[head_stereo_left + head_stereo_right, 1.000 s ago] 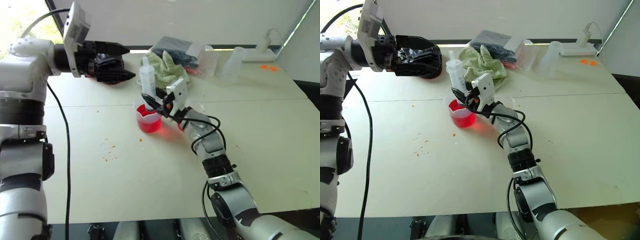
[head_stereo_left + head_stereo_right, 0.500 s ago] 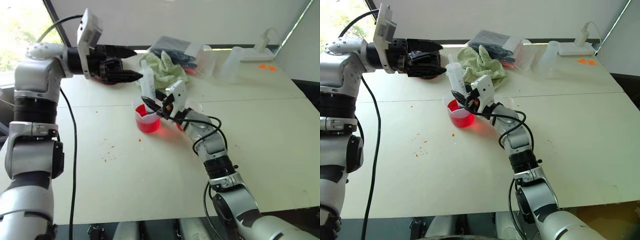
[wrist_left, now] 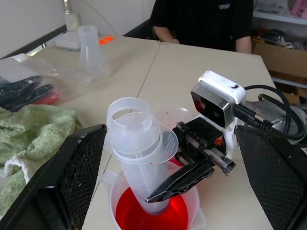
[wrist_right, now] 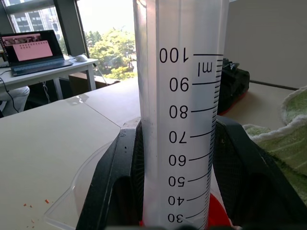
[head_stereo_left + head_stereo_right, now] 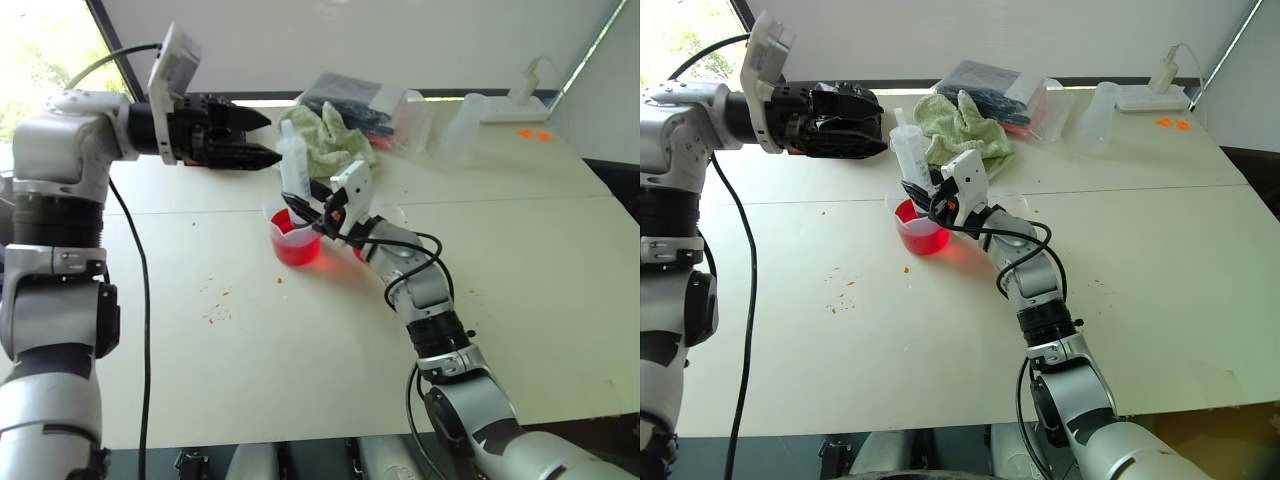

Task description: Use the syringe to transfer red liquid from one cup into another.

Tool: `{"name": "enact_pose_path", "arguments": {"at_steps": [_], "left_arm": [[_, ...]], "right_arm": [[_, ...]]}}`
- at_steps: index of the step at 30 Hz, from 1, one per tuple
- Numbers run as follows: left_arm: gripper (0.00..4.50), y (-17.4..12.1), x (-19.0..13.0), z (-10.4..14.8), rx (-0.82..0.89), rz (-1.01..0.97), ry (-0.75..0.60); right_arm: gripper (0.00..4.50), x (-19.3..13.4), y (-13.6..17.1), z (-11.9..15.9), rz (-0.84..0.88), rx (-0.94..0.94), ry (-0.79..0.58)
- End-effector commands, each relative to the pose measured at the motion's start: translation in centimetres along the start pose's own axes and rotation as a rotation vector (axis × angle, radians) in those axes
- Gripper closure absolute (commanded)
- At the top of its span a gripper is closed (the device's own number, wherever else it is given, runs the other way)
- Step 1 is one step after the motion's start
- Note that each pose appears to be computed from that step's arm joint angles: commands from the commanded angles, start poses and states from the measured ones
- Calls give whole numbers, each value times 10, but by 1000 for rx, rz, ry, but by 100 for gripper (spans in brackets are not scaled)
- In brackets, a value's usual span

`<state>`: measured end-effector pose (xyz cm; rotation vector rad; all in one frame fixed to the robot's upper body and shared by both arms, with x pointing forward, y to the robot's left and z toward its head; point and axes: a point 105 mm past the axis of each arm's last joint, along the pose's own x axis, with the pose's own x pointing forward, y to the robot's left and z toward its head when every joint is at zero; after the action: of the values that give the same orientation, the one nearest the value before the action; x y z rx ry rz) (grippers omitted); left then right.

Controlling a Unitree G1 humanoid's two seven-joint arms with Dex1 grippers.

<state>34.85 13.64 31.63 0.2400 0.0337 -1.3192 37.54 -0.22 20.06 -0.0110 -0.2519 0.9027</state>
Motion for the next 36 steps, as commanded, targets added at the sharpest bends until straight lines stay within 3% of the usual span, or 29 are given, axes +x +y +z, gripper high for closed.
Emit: {"name": "enact_pose_path", "arguments": {"at_steps": [1, 17, 30, 31, 33, 36], "left_arm": [[0, -7, -2, 7, 33, -18, -10], [0, -2, 23, -8, -18, -3, -35], [0, -1, 31, -7, -103, 12, -135], [57, -1, 31, -7, -107, 14, -138], [119, -2, 32, -9, -114, 18, -144], [256, -3, 32, -10, -119, 20, -148]], "right_arm": [[309, 5, 6, 21, 26, -43, -70], [309, 4, 7, 22, 23, -53, -73], [309, 4, 9, 21, 28, -58, -70], [309, 4, 9, 21, 29, -59, -69], [309, 4, 10, 21, 31, -59, -68], [309, 4, 10, 21, 32, -59, -67]]}}
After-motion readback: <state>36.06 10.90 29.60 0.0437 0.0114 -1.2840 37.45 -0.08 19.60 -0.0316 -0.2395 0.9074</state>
